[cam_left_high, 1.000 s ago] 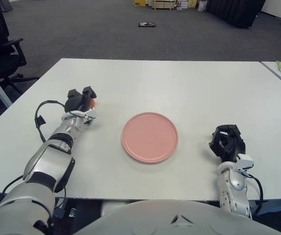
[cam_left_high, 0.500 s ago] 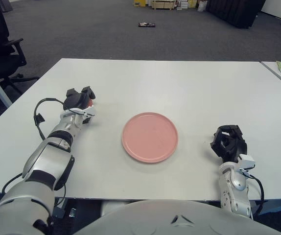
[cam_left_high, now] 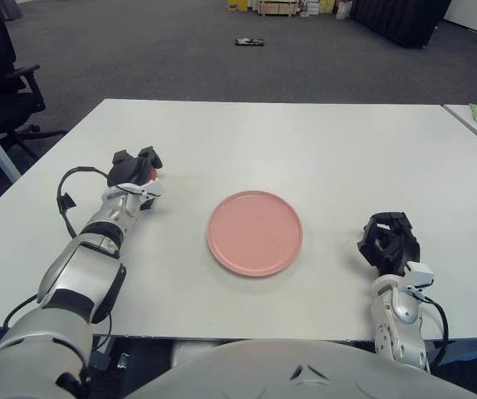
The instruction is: Put the apple into the plate.
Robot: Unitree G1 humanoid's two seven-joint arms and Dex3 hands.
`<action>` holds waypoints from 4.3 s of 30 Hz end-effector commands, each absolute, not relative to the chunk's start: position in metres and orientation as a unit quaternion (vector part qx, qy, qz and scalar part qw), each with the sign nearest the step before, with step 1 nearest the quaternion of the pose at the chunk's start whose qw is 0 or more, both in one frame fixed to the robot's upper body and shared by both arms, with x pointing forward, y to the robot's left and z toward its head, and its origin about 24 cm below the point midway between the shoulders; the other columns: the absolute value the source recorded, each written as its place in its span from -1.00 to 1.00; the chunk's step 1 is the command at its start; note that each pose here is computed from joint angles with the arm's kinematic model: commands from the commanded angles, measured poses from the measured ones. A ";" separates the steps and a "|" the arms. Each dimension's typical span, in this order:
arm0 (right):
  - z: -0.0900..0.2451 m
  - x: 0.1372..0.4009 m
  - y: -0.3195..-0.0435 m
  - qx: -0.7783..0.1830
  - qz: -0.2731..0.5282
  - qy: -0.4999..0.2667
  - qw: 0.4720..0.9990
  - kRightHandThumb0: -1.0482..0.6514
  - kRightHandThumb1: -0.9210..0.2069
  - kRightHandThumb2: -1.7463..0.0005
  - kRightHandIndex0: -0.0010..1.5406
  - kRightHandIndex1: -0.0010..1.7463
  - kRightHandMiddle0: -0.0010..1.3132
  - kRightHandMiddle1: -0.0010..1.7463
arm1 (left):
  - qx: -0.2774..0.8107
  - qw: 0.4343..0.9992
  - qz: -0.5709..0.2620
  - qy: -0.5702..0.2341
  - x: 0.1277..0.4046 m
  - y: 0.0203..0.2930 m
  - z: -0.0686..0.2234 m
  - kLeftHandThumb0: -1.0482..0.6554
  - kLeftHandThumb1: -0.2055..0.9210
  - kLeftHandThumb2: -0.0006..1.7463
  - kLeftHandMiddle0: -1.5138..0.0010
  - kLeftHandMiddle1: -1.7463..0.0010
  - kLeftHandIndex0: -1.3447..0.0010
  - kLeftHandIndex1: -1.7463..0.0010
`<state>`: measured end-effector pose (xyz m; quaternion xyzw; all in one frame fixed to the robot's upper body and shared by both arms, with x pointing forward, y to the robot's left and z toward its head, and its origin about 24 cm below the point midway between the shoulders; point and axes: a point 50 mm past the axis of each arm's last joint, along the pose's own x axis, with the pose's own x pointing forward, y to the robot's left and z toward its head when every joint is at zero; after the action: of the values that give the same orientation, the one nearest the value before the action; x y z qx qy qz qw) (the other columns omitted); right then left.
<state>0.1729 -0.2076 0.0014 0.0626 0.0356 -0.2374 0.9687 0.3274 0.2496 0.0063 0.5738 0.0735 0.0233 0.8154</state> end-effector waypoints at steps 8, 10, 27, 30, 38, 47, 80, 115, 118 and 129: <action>0.005 0.174 -0.207 0.059 -0.237 0.031 0.969 -0.25 -0.36 -0.16 -0.01 1.00 -0.36 1.00 | 0.566 0.822 0.035 0.056 0.326 0.253 0.009 0.23 -0.60 0.84 -0.18 -0.81 0.09 -1.00; 0.005 0.174 -0.207 0.058 -0.236 0.032 0.969 -0.25 -0.36 -0.16 0.00 1.00 -0.36 1.00 | 0.565 0.823 0.036 0.046 0.328 0.251 0.012 0.23 -0.60 0.84 -0.18 -0.81 0.09 -1.00; 0.004 0.175 -0.206 0.071 -0.238 0.035 0.968 -0.25 -0.35 -0.17 -0.03 1.00 -0.35 1.00 | 0.562 0.817 0.023 -0.127 0.340 0.222 0.054 0.23 -0.49 0.80 -0.07 -0.92 0.16 -1.00; 0.004 0.176 -0.205 0.074 -0.236 0.033 0.968 -0.25 -0.35 -0.17 -0.03 1.00 -0.35 1.00 | 0.556 0.817 0.021 -0.155 0.338 0.218 0.061 0.23 -0.47 0.80 -0.04 -0.95 0.17 -1.00; 0.004 0.176 -0.204 0.070 -0.234 0.031 0.969 -0.25 -0.35 -0.17 -0.02 1.00 -0.35 1.00 | 0.523 0.821 0.012 -0.229 0.326 0.195 0.086 0.23 -0.54 0.86 -0.04 -1.00 0.12 -1.00; 0.004 0.177 -0.203 0.076 -0.234 0.029 0.969 -0.25 -0.36 -0.17 -0.03 1.00 -0.35 1.00 | 0.452 0.844 -0.042 -0.286 0.308 0.159 0.101 0.23 -0.58 0.88 -0.09 -0.96 0.10 -1.00; 0.002 0.178 -0.205 0.052 -0.225 0.030 0.972 -0.25 -0.36 -0.16 -0.02 1.00 -0.36 1.00 | 0.442 0.749 -0.363 -0.335 0.253 0.054 0.057 0.23 -0.67 0.90 -0.21 -0.84 0.06 -1.00; 0.005 0.177 -0.203 0.066 -0.231 0.027 0.970 -0.25 -0.35 -0.17 0.00 1.00 -0.35 1.00 | 0.451 0.732 -0.429 -0.275 0.256 0.054 0.020 0.23 -0.48 0.81 -0.04 -0.95 0.17 -1.00; 0.005 0.177 -0.203 0.063 -0.231 0.025 0.971 -0.25 -0.35 -0.18 0.00 1.00 -0.35 1.00 | 0.448 0.737 -0.428 -0.271 0.256 0.055 0.021 0.22 -0.51 0.81 -0.02 -0.98 0.09 -0.94; 0.003 0.178 -0.204 0.060 -0.224 0.029 0.972 -0.25 -0.34 -0.18 0.00 1.00 -0.34 1.00 | 0.421 0.764 -0.396 -0.288 0.255 0.065 0.030 -0.21 0.34 0.12 0.60 -0.74 0.66 -0.90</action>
<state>0.1753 -0.2046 0.0016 0.0587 0.0339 -0.2296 0.9709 0.2599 0.0561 0.0413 0.4050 -0.3142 -0.3834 0.7683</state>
